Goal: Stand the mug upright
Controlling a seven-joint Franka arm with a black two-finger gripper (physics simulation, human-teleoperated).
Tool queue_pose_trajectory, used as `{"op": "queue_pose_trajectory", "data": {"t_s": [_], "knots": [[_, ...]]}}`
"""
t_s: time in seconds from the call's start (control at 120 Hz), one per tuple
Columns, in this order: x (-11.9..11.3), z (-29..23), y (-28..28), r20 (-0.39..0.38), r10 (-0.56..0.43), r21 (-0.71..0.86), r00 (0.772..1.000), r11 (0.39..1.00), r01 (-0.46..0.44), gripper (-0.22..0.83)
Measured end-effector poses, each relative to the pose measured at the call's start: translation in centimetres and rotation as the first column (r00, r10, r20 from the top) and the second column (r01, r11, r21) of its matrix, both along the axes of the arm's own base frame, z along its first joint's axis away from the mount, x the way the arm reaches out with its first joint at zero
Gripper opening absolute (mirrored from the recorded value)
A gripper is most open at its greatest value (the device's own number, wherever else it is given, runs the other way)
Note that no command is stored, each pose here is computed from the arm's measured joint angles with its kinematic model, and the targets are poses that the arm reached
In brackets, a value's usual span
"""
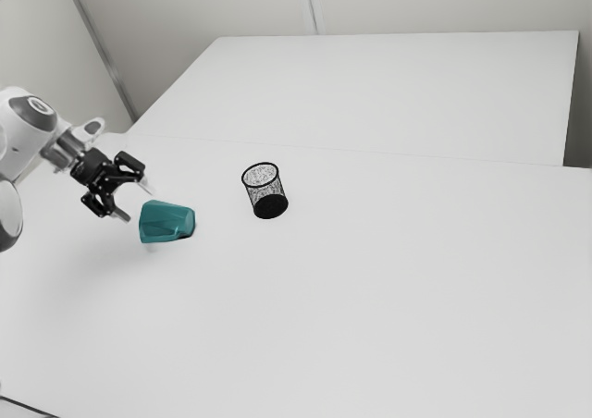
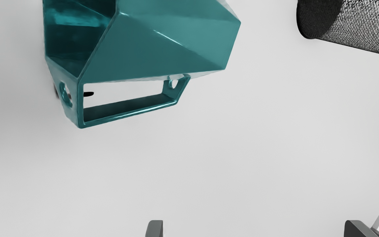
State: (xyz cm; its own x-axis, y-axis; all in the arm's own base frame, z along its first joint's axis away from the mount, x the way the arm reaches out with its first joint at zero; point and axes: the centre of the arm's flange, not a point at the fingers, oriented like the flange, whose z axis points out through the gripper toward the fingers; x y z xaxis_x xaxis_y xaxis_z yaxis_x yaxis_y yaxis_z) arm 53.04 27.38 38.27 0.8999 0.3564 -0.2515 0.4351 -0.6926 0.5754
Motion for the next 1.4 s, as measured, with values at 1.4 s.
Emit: {"op": "queue_pose_trajectory", "data": {"t_s": [1.4], "knots": [[2.5, -11.4, 4.5, 0.392, 0.109, -0.255, 0.913, 0.967, -0.007, 0.36]]}}
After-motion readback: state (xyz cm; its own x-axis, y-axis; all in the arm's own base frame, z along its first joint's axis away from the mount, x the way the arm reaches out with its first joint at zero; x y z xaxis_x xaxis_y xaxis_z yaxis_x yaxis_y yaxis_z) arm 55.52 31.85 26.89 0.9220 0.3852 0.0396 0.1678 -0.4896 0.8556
